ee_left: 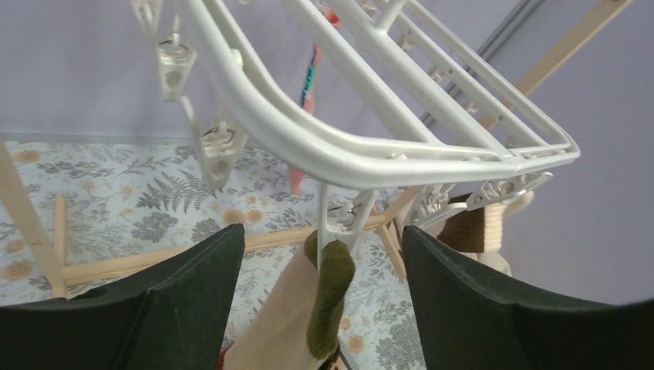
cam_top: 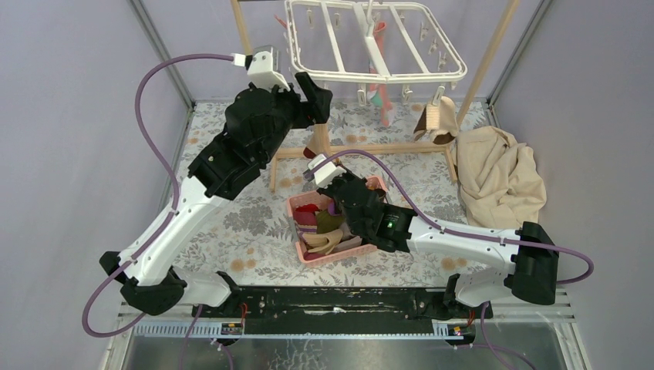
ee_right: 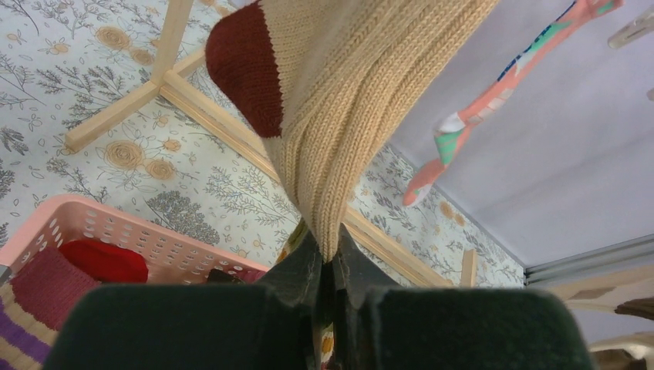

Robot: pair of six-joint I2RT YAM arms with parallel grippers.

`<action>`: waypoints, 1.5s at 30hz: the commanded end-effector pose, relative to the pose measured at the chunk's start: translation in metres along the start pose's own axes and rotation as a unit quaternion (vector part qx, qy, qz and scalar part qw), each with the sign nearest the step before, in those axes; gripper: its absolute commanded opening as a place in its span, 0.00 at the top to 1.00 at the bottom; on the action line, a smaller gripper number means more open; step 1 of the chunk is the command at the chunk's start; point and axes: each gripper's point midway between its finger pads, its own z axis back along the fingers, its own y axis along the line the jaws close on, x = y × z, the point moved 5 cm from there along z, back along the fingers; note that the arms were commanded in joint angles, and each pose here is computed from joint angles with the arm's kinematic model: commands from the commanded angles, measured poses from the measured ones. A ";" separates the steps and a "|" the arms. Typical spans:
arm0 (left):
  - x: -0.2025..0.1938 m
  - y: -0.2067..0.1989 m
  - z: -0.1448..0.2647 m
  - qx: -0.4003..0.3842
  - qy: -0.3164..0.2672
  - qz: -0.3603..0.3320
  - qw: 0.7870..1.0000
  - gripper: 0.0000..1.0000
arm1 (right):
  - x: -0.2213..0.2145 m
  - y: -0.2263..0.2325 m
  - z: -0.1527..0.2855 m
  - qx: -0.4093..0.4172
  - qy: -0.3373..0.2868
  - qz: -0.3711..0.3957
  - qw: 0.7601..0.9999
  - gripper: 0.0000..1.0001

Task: Remove the socks clipped to the hanger
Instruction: Remove the sock from the hanger.

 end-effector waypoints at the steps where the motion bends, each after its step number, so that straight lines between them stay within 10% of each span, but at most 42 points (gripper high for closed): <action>1: 0.016 -0.015 -0.005 -0.040 -0.020 0.015 0.999 0.20 | 0.019 -0.014 0.005 -0.020 -0.028 -0.041 0.999 1.00; 45: 0.004 -0.042 -0.020 -0.115 0.010 -0.022 0.993 0.26 | 0.019 -0.012 0.004 -0.020 -0.032 -0.034 0.999 1.00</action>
